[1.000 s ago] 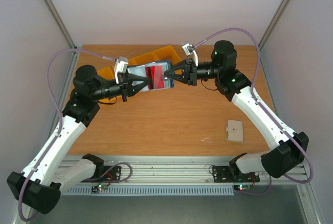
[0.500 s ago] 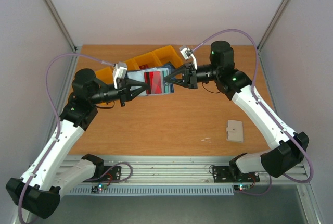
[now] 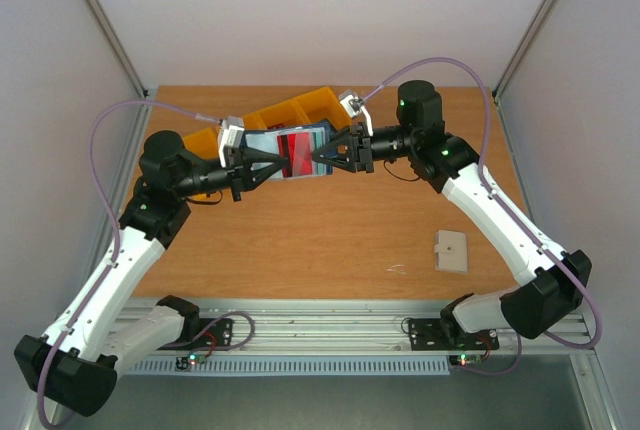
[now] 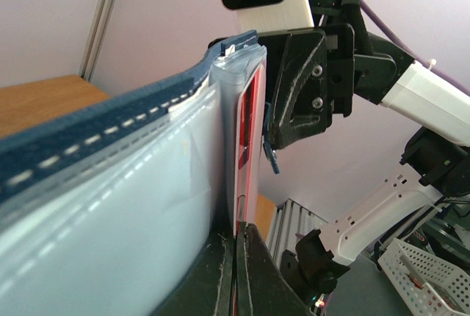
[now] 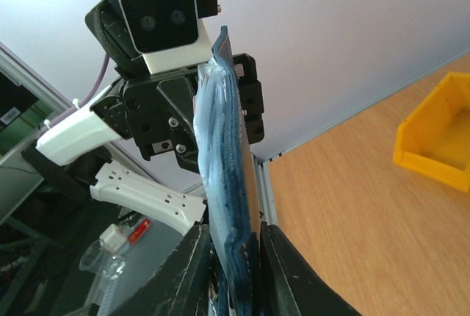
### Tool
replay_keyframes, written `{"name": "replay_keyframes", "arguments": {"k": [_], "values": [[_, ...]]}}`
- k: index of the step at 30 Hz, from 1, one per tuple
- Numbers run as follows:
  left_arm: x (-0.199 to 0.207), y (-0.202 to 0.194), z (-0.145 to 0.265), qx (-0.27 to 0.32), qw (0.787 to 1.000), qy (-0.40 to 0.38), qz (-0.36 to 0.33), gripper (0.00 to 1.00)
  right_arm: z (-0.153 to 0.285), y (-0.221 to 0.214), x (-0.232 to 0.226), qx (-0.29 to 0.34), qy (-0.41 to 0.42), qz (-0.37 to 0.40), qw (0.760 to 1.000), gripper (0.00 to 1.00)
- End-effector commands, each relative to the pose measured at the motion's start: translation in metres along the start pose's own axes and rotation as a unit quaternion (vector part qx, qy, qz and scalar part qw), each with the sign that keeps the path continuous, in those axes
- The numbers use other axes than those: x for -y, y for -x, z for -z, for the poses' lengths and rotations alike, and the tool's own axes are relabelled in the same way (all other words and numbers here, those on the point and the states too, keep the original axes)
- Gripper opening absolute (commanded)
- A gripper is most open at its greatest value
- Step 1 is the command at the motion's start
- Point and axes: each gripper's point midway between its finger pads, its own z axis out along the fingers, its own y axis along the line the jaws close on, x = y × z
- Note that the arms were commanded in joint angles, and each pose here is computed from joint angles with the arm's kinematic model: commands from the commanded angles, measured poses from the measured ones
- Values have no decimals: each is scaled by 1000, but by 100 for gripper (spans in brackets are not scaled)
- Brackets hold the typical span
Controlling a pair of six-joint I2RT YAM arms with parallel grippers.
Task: Take the credit cards out of the card holder
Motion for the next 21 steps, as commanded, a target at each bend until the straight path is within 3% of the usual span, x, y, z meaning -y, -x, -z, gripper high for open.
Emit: {"name": "replay_keyframes", "arguments": {"k": [1, 4, 8, 14, 21], "values": [[6, 14, -1, 25, 999, -11, -30, 0, -7, 3, -4, -2, 12, 3, 1000, 29], [6, 11, -1, 22, 999, -10, -30, 0, -9, 3, -3, -2, 11, 3, 1000, 28], [5, 10, -1, 20, 999, -8, -26, 0, -10, 5, -7, -2, 21, 9, 1000, 3], [7, 21, 0, 37, 999, -4, -35, 13, -10, 3, -11, -7, 34, 13, 999, 1], [9, 34, -3, 52, 998, -10, -44, 17, -9, 0, -11, -12, 31, 15, 999, 1]]}}
